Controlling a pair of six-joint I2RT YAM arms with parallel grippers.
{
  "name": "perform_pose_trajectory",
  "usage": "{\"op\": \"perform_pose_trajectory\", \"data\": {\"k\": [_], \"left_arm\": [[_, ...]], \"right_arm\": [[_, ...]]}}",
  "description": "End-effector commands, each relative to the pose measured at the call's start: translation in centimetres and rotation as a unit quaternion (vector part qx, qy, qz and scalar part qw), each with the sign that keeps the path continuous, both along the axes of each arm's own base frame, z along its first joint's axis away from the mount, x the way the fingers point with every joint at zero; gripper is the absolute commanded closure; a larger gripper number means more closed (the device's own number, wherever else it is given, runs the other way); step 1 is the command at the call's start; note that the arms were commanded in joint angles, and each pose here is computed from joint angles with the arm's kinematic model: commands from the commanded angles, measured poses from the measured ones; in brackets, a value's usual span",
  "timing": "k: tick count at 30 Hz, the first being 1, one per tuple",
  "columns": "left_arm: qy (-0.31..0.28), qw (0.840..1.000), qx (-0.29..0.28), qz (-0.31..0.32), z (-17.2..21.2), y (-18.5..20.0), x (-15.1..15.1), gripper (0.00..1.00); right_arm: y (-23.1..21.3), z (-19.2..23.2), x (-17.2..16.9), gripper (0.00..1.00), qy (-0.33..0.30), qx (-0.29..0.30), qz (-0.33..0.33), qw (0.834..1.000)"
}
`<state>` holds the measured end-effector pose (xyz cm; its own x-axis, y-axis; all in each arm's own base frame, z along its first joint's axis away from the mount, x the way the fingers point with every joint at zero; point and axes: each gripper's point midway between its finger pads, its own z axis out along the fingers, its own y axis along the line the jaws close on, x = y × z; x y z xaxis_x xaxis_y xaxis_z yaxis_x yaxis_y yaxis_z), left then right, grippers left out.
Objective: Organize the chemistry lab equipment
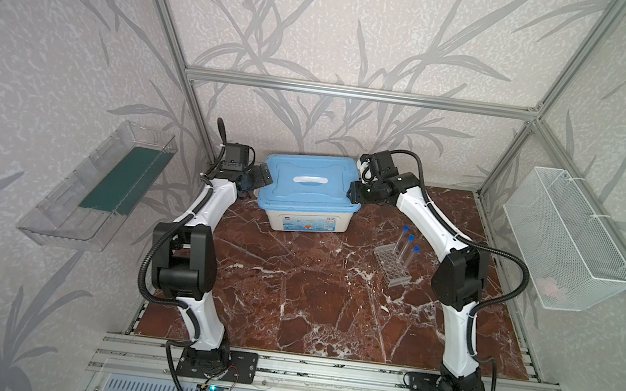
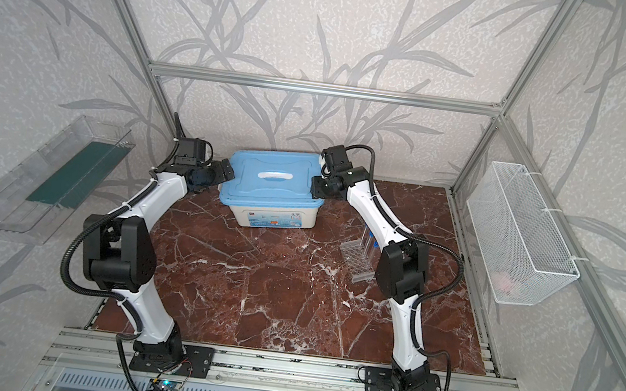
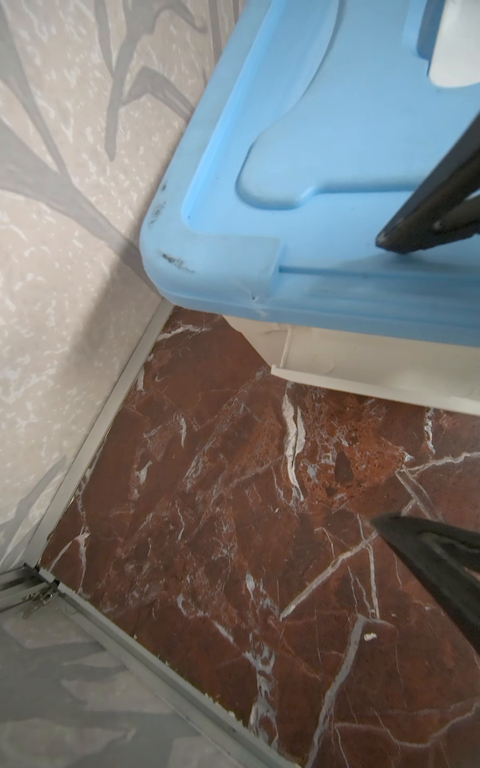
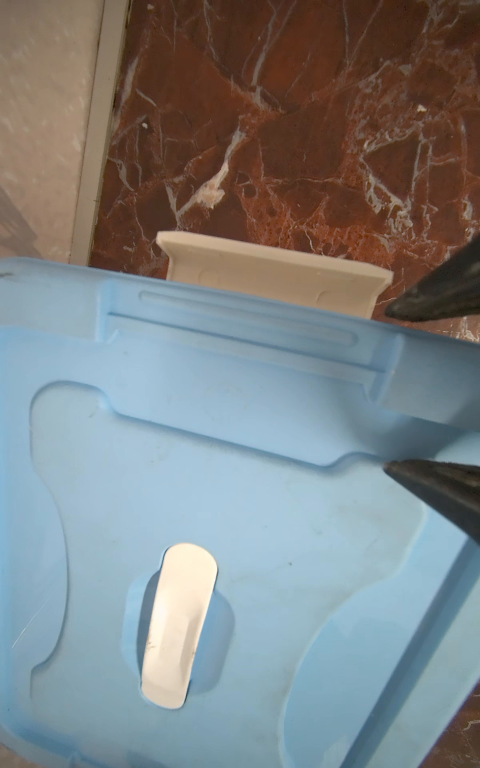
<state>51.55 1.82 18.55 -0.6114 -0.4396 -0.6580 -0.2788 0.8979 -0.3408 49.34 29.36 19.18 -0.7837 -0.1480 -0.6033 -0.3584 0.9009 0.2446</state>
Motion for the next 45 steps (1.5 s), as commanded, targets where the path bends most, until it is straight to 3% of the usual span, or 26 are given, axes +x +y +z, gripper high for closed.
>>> {"op": "perform_pose_trajectory", "data": {"k": [1, 5, 8, 17, 23, 27, 33, 36, 40, 43, 45], "left_arm": [[-0.011, 0.998, -0.06, -0.027, -1.4, -1.4, 0.6, 0.01], [-0.041, 0.986, -0.147, -0.07, -1.8, -3.9, 1.4, 0.02], [-0.04, 0.984, -0.156, -0.078, -1.8, -4.5, 1.3, 0.09], [0.017, 0.997, -0.014, -0.07, -1.3, -4.6, -0.5, 0.36], [0.075, 0.986, 0.102, -0.105, -2.8, -7.4, -1.3, 0.41], [0.112, 0.975, 0.163, -0.097, -3.8, -7.4, -1.8, 0.46], [0.15, 0.972, 0.168, -0.074, -5.0, -6.8, -2.3, 0.5], [0.148, 0.978, 0.128, -0.071, -5.4, -6.8, -2.2, 0.53], [0.136, 0.98, 0.13, -0.068, -4.8, -6.5, -2.0, 0.53], [0.135, 0.98, 0.133, -0.065, -4.5, -6.3, -2.0, 0.53], [0.133, 0.98, 0.13, -0.066, -4.4, -6.4, -1.9, 0.53]], "right_arm": [[-0.2, -5.1, -2.1, 0.47, 0.069, -0.045, 0.017, 0.996], [-0.3, -5.0, -2.1, 0.47, 0.066, -0.046, 0.016, 0.997], [-0.1, -5.0, -2.3, 0.48, 0.068, -0.043, 0.02, 0.997], [0.8, -5.6, -2.7, 0.48, 0.071, -0.048, 0.03, 0.996], [0.9, -5.9, -2.7, 0.49, 0.073, -0.048, 0.03, 0.996], [1.1, -5.5, -2.7, 0.49, 0.072, -0.046, 0.035, 0.996], [1.6, -3.0, -2.3, 0.49, 0.042, -0.024, 0.047, 0.998], [1.8, 0.7, -1.5, 0.42, 0.008, 0.017, 0.05, 0.999], [1.1, 5.2, -0.4, 0.14, -0.026, 0.084, 0.048, 0.995], [0.1, 5.9, 0.5, 0.02, -0.028, 0.114, 0.035, 0.992], [0.2, 5.2, 0.8, 0.0, -0.003, 0.149, 0.042, 0.988]]}}
